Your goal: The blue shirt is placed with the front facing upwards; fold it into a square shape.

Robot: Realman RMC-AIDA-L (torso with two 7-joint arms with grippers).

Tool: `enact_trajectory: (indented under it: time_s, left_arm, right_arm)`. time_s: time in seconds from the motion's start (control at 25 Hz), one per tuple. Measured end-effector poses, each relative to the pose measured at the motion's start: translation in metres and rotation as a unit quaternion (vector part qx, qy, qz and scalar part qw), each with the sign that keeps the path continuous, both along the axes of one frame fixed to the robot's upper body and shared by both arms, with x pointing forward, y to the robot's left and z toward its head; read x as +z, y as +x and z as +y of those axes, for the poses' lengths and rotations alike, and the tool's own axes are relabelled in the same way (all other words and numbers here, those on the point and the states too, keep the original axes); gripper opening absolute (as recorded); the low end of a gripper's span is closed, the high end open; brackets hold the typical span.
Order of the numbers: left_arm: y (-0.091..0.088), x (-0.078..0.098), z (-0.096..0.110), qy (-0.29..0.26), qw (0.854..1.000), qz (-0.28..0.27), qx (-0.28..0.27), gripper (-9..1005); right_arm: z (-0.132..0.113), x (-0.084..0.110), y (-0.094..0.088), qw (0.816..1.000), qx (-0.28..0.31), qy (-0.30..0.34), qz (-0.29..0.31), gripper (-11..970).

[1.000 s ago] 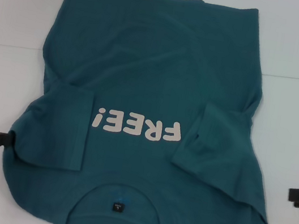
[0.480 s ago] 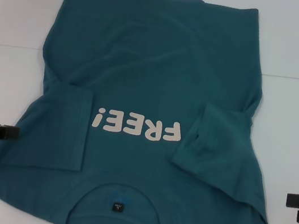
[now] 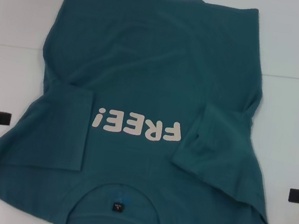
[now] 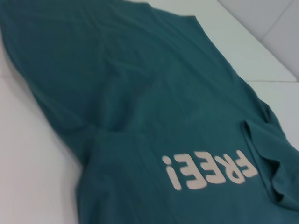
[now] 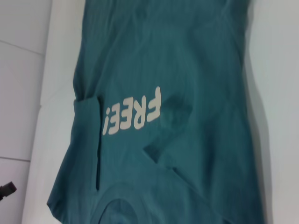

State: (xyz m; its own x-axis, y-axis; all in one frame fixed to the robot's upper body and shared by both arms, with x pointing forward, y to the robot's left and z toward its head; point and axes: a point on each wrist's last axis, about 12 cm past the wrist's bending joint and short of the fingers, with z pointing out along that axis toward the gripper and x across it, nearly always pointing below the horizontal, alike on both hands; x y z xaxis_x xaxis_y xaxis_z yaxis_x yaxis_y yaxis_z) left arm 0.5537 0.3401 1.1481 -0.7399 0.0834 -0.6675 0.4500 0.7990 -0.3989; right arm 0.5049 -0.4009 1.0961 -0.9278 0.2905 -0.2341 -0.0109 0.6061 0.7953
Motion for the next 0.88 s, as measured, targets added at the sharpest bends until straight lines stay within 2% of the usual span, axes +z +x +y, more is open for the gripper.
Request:
enact_trajectory:
  time_s: [0.12, 0.24, 0.36, 0.56, 0.76, 0.84, 0.88]
  left_arm:
    - [-0.002, 0.001, 0.004, 0.006, 1.0, -0.005, 0.009, 20]
    - [-0.007, 0.003, 0.013, 0.001, 0.999, 0.002, 0.039, 20]
    - [-0.012, -0.001, 0.014, 0.003, 0.999, 0.007, 0.044, 20]
    - [-0.013, -0.011, 0.017, 0.033, 0.999, 0.011, 0.036, 171]
    - [-0.007, -0.021, 0.012, 0.066, 0.997, 0.029, 0.029, 389]
    - [-0.005, -0.026, 0.01, 0.067, 0.997, 0.033, 0.034, 609]
    - [-0.004, -0.027, 0.01, 0.066, 0.997, 0.034, 0.035, 628]
  right_arm:
    - [-0.007, 0.001, -0.003, 1.0, -0.011, 0.003, -0.007, 939]
    - [-0.012, 0.004, -0.005, 1.0, -0.014, -0.001, -0.014, 938]
    - [-0.014, 0.006, -0.006, 1.0, -0.011, -0.005, -0.02, 937]
    - [-0.013, 0.009, -0.005, 1.0, -0.008, 0.002, -0.03, 935]
    - [-0.014, 0.01, -0.003, 0.999, -0.01, -0.002, -0.037, 933]
    - [-0.014, 0.011, -0.003, 0.999, -0.009, -0.003, -0.038, 932]
    - [-0.015, 0.011, -0.003, 0.999, -0.009, -0.003, -0.038, 932]
